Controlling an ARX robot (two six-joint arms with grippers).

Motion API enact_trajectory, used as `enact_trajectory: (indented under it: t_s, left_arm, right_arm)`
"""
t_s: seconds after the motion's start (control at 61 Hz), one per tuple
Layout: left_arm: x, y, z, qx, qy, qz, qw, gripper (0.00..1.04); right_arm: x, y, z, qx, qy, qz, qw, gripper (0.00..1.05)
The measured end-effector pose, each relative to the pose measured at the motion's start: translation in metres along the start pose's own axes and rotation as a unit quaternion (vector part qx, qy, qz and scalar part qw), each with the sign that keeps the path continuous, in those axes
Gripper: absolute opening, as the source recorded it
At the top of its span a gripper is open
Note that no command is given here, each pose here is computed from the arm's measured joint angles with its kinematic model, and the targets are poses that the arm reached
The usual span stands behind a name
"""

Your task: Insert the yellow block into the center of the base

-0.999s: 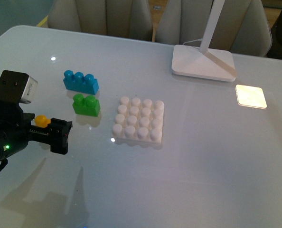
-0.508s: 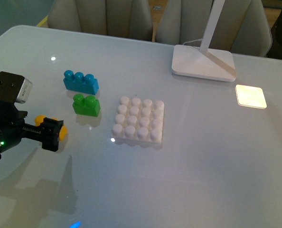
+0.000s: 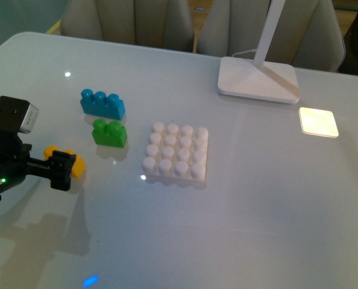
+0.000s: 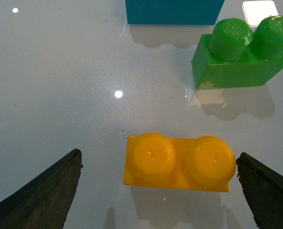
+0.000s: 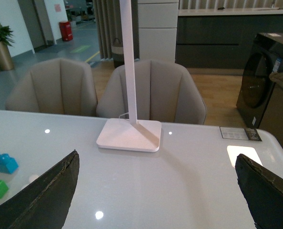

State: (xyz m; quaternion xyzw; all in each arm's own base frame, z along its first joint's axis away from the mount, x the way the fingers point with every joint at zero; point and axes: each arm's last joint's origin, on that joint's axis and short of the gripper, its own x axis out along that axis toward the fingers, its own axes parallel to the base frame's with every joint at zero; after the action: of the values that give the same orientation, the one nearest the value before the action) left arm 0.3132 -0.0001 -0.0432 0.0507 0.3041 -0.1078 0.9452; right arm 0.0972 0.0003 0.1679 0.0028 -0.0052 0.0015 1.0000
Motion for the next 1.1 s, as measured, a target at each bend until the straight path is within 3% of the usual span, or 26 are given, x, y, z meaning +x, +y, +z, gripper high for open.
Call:
enact_trajectory:
  t_s: [1.098]
  left_arm:
    - [0.016,-0.005,-0.01,-0.006,0.028,-0.011,1.0,0.97]
  right_arm:
    - [0.0,0.0,0.0,0.0,0.0,0.0,1.0,0.96]
